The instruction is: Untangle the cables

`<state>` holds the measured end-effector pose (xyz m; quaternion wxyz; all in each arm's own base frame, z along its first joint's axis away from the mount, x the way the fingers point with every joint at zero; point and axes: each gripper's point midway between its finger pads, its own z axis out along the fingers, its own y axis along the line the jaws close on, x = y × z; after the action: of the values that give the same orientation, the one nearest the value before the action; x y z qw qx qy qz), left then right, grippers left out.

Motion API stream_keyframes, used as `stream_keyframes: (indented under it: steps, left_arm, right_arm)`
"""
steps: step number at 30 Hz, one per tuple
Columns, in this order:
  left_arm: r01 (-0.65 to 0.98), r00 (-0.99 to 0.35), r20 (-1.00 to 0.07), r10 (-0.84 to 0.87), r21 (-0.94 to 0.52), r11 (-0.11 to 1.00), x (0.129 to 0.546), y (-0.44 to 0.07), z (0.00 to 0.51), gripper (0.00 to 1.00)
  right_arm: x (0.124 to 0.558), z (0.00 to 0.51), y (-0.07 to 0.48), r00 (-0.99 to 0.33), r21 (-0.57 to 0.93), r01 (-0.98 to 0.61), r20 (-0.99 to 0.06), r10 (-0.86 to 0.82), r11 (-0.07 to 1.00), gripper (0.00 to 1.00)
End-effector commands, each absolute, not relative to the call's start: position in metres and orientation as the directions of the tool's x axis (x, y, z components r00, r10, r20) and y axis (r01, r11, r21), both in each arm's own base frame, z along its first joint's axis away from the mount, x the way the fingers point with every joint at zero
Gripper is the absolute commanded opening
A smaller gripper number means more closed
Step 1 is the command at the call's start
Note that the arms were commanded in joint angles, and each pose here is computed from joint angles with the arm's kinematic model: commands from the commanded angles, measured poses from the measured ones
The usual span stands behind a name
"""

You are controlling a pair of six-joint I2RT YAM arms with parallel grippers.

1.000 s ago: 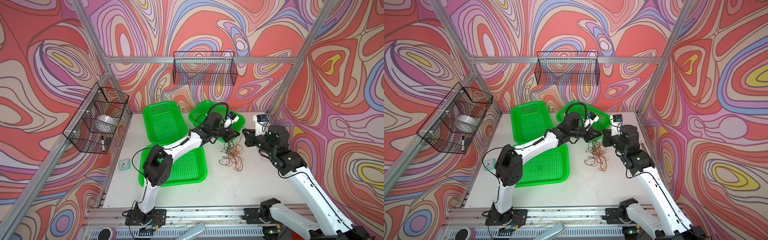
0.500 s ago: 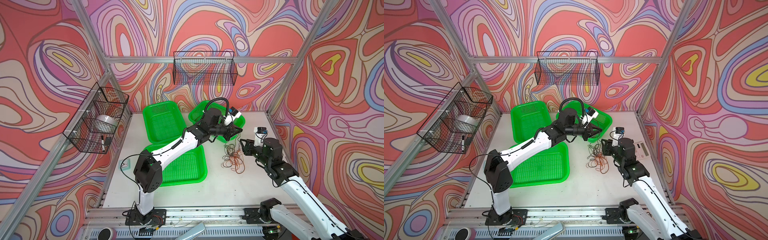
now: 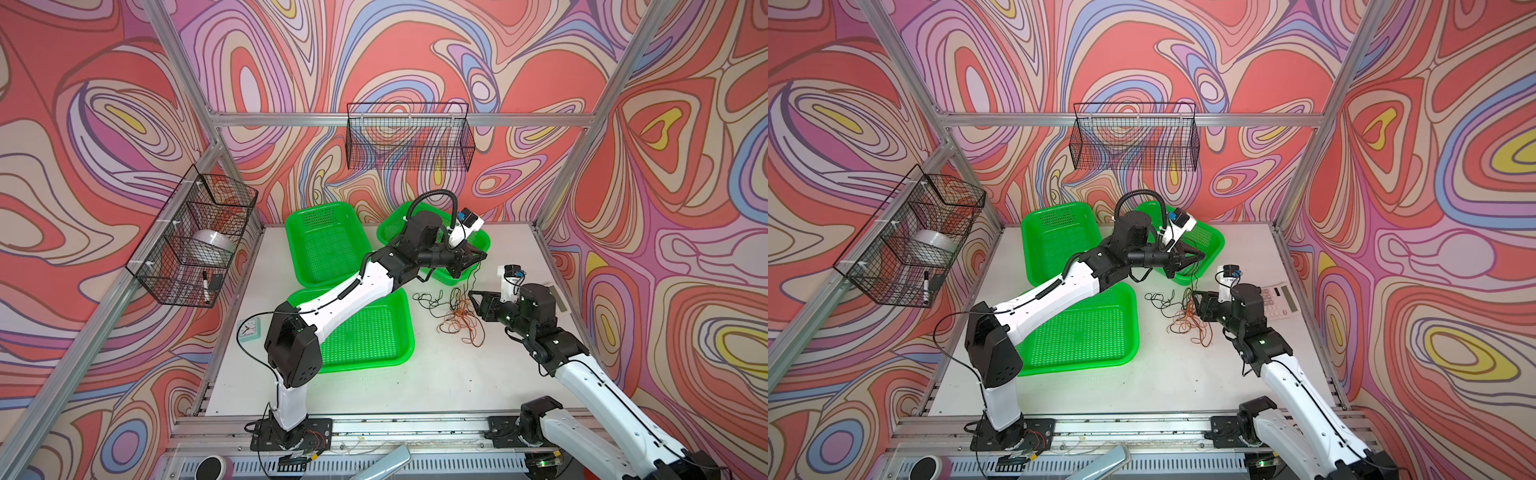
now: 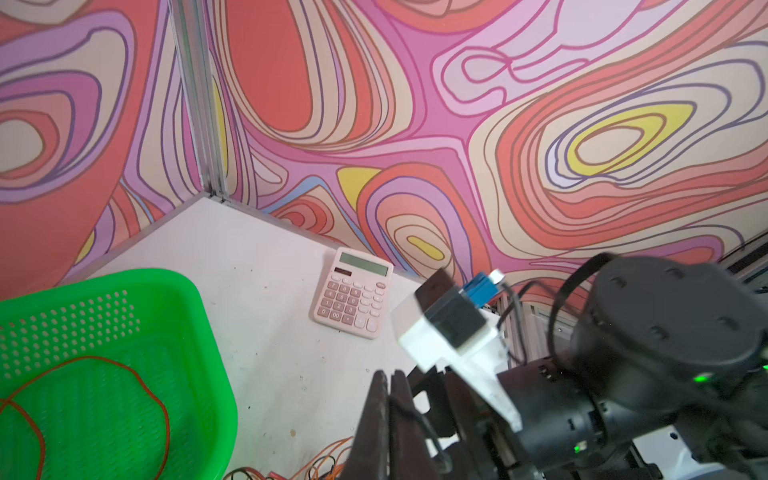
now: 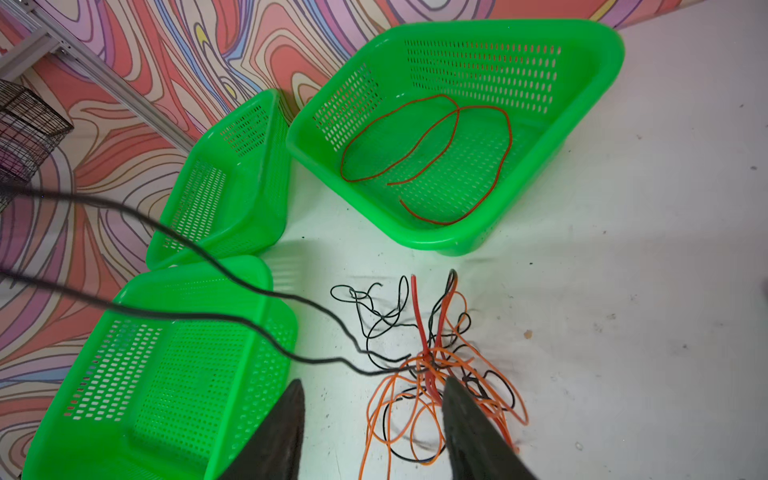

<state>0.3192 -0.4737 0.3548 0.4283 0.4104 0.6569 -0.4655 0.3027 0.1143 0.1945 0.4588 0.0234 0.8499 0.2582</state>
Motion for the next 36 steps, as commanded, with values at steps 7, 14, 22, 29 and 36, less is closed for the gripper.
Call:
stream_keyframes:
  steps: [7, 14, 22, 29, 36]
  left_arm:
    - [0.97, -0.192, -0.98, 0.049, -0.181, 0.164, 0.293, -0.468, 0.43, 0.0]
    - [0.978, -0.11, -0.994, 0.009, -0.107, 0.179, 0.29, -0.462, 0.469, 0.0]
    - [0.976, -0.013, -0.999, -0.03, -0.02, 0.217, 0.291, -0.453, 0.512, 0.0]
    - [0.966, 0.027, -0.998, -0.051, 0.013, 0.26, 0.302, -0.442, 0.529, 0.0]
    - [0.962, 0.017, -0.999, -0.034, 0.007, 0.274, 0.314, -0.441, 0.519, 0.0]
  right_arm:
    - [0.323, 0.14, 0.106, -0.603, 0.545, -0.02, -0.675, 0.425, 0.838, 0.52]
    - [0.334, 0.119, 0.104, -0.609, 0.53, 0.012, -0.669, 0.427, 0.848, 0.27]
    - [0.334, 0.067, 0.107, -0.675, 0.544, 0.092, -0.582, 0.453, 0.834, 0.0]
    - [0.327, 0.063, 0.107, -0.703, 0.509, 0.07, -0.585, 0.404, 0.858, 0.07]
    - [0.304, 0.141, 0.096, -0.587, 0.434, -0.077, -0.747, 0.311, 0.898, 0.52]
